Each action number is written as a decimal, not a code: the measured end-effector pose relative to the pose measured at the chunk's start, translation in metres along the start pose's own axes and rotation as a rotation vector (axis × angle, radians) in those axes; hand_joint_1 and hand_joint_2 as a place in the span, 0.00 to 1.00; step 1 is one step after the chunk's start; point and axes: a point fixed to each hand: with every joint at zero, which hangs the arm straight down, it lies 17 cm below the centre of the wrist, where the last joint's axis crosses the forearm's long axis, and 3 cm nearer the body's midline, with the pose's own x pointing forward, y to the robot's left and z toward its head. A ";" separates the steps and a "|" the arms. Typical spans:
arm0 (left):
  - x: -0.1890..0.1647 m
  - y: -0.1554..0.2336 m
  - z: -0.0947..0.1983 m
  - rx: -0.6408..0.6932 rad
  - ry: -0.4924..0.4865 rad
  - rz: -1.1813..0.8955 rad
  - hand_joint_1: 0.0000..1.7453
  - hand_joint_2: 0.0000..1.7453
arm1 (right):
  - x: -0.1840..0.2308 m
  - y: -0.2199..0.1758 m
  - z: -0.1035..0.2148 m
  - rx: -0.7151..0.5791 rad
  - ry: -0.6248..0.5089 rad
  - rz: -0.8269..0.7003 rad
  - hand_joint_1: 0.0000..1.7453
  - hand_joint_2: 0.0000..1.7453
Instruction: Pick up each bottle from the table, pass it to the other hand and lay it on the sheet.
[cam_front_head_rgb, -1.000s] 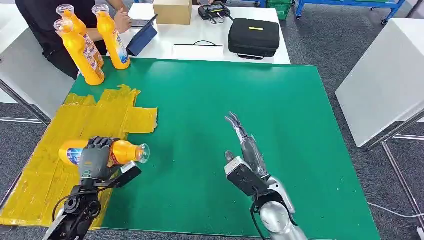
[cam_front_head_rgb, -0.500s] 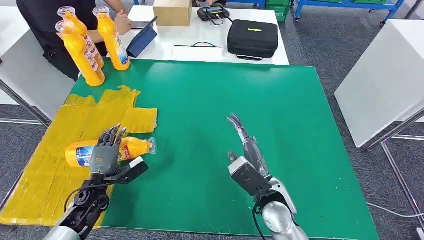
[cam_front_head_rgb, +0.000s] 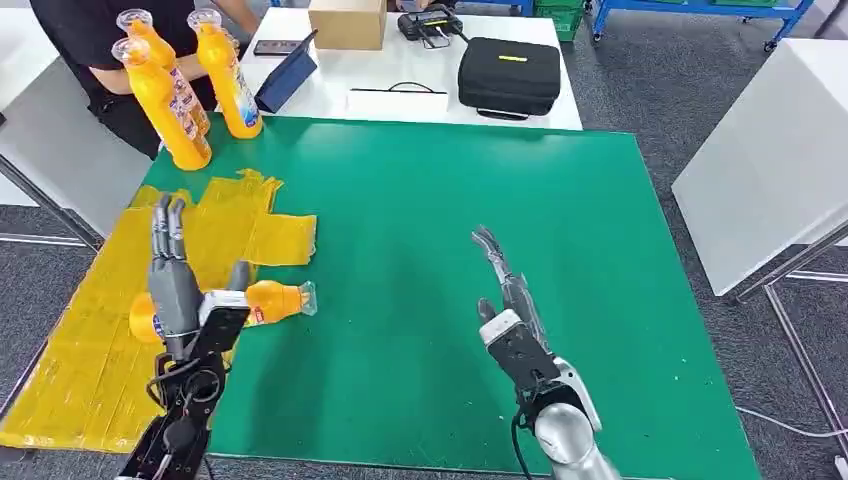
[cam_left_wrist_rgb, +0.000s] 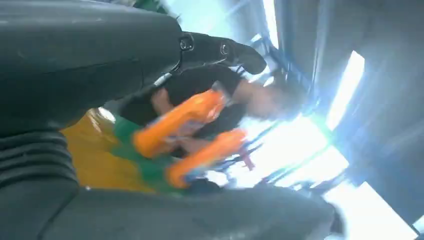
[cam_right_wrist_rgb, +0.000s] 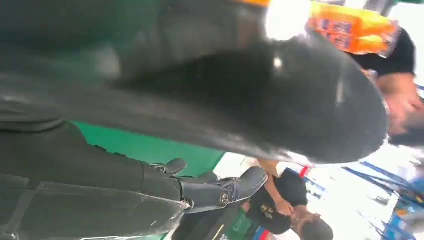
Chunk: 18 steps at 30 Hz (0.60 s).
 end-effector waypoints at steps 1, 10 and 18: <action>0.013 0.005 -0.004 0.051 0.012 0.109 0.00 0.00 | 0.001 -0.005 0.000 -0.023 -0.011 0.000 0.00 0.00; 0.080 0.003 -0.009 0.102 -0.029 0.422 0.00 0.00 | 0.001 -0.016 0.000 -0.078 -0.025 0.011 0.00 0.00; 0.141 -0.106 0.027 -0.381 0.128 1.026 0.00 0.00 | 0.020 -0.053 -0.005 -0.259 -0.111 -0.017 0.00 0.00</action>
